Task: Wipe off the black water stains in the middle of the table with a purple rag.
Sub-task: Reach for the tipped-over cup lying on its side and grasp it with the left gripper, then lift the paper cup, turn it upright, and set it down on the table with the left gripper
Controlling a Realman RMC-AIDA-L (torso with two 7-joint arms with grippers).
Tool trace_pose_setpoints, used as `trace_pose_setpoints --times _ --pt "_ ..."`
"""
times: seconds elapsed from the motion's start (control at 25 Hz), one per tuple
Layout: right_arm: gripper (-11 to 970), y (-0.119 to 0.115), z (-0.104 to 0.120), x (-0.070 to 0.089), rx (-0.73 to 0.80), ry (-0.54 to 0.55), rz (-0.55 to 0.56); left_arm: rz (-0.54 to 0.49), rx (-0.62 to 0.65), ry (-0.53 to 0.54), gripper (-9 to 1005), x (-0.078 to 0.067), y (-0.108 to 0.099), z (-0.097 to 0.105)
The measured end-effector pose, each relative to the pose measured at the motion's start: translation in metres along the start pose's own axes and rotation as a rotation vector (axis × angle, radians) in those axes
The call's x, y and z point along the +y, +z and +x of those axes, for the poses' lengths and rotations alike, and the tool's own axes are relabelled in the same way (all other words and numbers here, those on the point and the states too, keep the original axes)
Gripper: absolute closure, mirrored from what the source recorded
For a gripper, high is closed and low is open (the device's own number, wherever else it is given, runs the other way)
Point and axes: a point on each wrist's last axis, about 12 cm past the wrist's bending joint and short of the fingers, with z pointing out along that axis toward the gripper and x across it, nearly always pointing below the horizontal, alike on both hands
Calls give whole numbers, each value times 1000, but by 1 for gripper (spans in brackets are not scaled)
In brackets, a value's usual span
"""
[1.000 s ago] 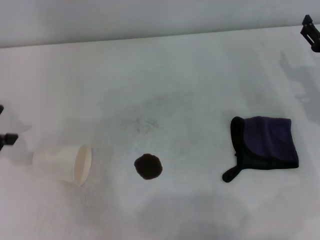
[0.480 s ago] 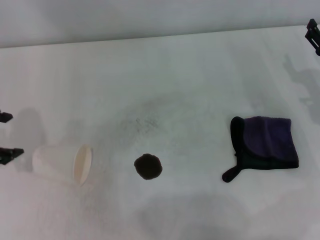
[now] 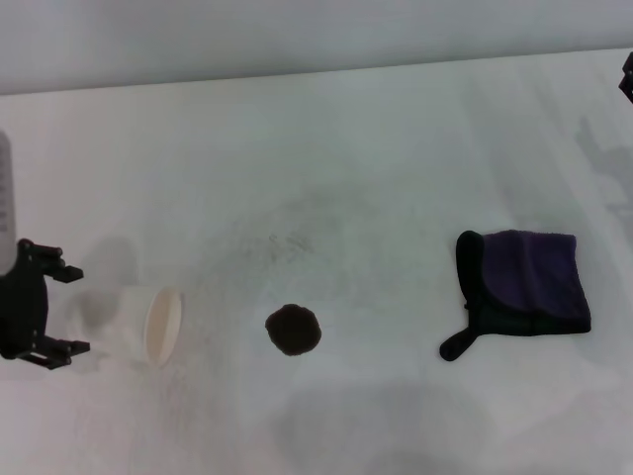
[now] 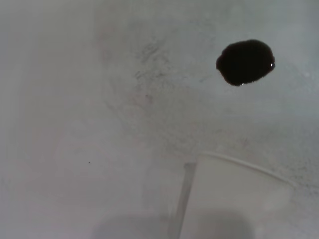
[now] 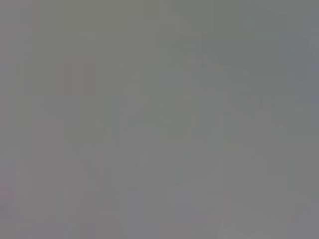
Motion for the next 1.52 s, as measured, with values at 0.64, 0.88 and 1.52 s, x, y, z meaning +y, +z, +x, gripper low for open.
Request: trace_pose_setpoints --times 0.64,0.88,1.52 --pt "83 -2 1 -2 5 3 7 -6 44 121 183 -2 36 -17" --pt "83 -2 2 -3 13 1 12 -27 38 116 205 3 41 -17" --pt "83 2 -1 -4 6 -4 13 -176 -327 -94 261 23 20 -24"
